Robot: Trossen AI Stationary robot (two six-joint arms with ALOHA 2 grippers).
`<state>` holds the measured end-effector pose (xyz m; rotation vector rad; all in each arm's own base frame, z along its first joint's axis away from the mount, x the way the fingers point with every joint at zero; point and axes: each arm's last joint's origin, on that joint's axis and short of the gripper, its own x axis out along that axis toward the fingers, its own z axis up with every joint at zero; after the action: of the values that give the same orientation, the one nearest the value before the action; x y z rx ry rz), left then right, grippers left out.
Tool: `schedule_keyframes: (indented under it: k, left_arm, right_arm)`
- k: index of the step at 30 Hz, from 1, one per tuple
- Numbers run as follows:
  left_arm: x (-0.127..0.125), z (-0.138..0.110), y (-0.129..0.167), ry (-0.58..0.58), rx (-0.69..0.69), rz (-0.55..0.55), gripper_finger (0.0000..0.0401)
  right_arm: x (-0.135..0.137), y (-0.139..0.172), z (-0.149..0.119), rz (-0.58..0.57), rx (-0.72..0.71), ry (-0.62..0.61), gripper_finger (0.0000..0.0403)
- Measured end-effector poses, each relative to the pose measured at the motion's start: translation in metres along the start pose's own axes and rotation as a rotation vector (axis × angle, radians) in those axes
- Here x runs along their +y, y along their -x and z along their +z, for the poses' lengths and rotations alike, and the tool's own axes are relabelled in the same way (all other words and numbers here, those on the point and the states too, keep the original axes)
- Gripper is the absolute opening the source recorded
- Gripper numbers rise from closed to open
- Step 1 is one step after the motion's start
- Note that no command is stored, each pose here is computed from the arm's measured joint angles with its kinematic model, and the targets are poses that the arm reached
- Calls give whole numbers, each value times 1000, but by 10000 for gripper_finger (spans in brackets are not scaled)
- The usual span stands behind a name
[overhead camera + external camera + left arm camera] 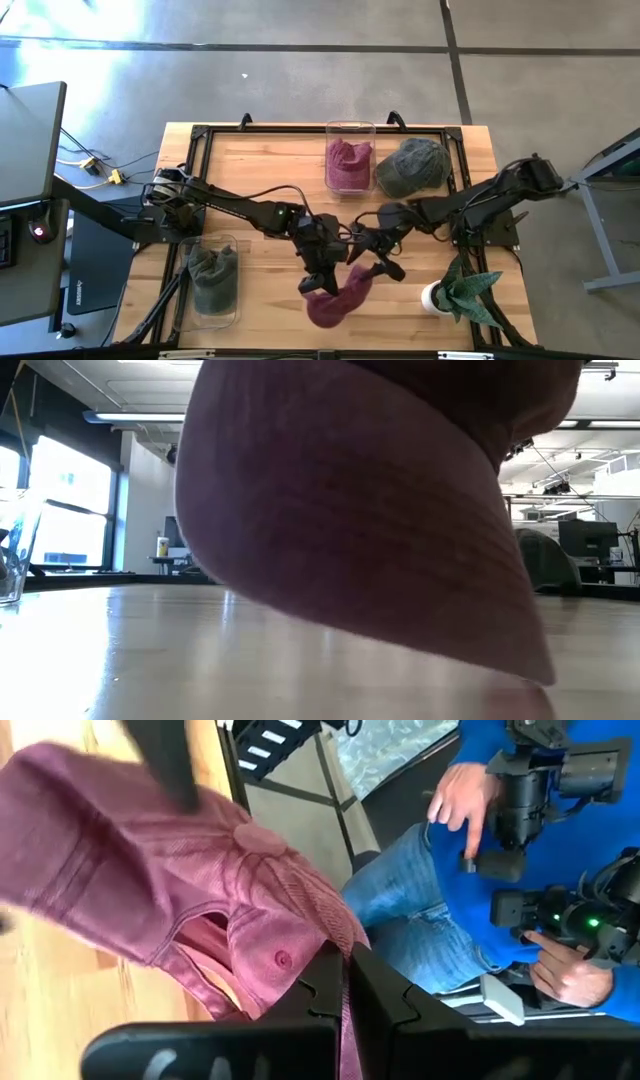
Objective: Pick & Place hat
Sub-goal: Put the maroon cap into the top transparent bin
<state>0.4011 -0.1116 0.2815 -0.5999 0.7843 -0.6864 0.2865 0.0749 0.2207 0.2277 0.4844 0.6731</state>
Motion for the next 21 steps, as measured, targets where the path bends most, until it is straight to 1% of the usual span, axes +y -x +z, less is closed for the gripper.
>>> schedule_keyframes:
  k: [2, 4, 7, 9, 11, 14, 18, 21]
  left_arm:
    - [1, -1, 0, 2, 10, 10, 0]
    - [2, -3, 0, -1, 21, 26, 0]
    - [5, -6, 0, 18, 40, 67, 0]
    - [7, -8, 1, 35, 48, 106, 0]
    - [9, -10, 1, 49, 48, 148, 0]
    - [10, -10, 1, 56, 35, 195, 0]
    - [11, -10, 1, 74, 14, 230, 0]
    - [5, -11, 1, 68, -1, 249, 0]
  right_arm:
    - [0, -6, -4, 66, 16, 15, 287]
    - [3, -10, -5, 130, 21, 8, 293]
    - [10, -13, -3, 218, 15, -22, 290]
    - [13, -14, -3, 251, 19, -77, 284]
    - [16, -15, -3, 257, 29, -112, 279]
    - [18, -17, -8, 211, 58, -134, 274]
    - [20, -19, -14, 127, 93, -163, 263]
    - [21, -20, -15, 118, 100, -201, 250]
